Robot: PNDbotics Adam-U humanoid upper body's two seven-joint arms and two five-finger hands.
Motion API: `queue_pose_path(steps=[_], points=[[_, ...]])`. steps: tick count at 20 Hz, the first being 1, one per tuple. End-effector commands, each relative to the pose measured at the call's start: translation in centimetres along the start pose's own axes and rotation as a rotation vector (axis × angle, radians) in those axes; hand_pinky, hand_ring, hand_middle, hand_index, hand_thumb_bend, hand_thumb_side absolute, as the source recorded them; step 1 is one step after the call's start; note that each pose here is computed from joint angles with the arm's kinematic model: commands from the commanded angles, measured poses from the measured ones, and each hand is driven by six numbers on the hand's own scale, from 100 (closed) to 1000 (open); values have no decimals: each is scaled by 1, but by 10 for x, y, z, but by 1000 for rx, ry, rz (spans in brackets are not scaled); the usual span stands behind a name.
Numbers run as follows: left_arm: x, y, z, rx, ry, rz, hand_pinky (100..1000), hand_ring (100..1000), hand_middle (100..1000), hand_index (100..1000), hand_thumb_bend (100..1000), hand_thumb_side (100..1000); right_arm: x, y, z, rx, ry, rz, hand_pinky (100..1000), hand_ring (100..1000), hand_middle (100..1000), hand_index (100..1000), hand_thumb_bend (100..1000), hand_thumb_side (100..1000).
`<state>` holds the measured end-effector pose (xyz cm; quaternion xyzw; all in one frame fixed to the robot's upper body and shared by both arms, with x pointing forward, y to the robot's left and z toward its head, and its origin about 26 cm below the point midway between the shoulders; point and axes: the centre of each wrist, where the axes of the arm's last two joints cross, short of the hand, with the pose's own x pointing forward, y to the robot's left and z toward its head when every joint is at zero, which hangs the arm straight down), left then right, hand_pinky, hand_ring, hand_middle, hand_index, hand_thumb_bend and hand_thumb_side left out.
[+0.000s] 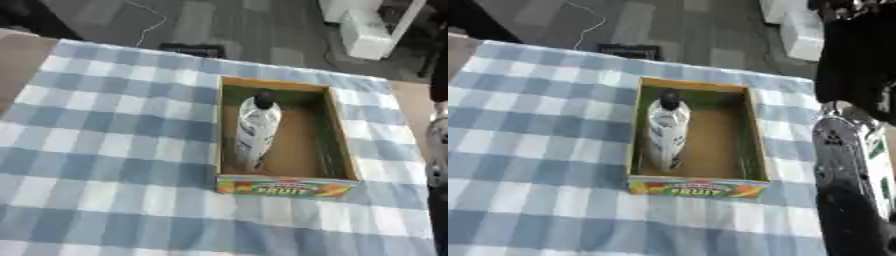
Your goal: Pick up objects on the table and place them in the box.
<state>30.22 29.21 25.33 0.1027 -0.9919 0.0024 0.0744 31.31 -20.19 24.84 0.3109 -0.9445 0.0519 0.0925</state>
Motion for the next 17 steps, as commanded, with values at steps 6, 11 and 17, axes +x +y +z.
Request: queue_pose_path(steps=[6, 11, 17], points=[[4, -17, -1, 12, -259, 51, 283, 334, 444, 579, 100, 755, 7, -4, 0, 73, 2, 35, 403, 431, 514, 656, 100, 792], [4, -18, 4, -2, -251, 40, 283, 336, 446, 573, 100, 755, 6, -3, -3, 70, -9, 23, 402, 431, 513, 655, 100, 791], [4, -19, 8, -13, -245, 32, 284, 334, 446, 575, 100, 756, 6, -3, -5, 70, -13, 23, 403, 430, 514, 655, 100, 791]])
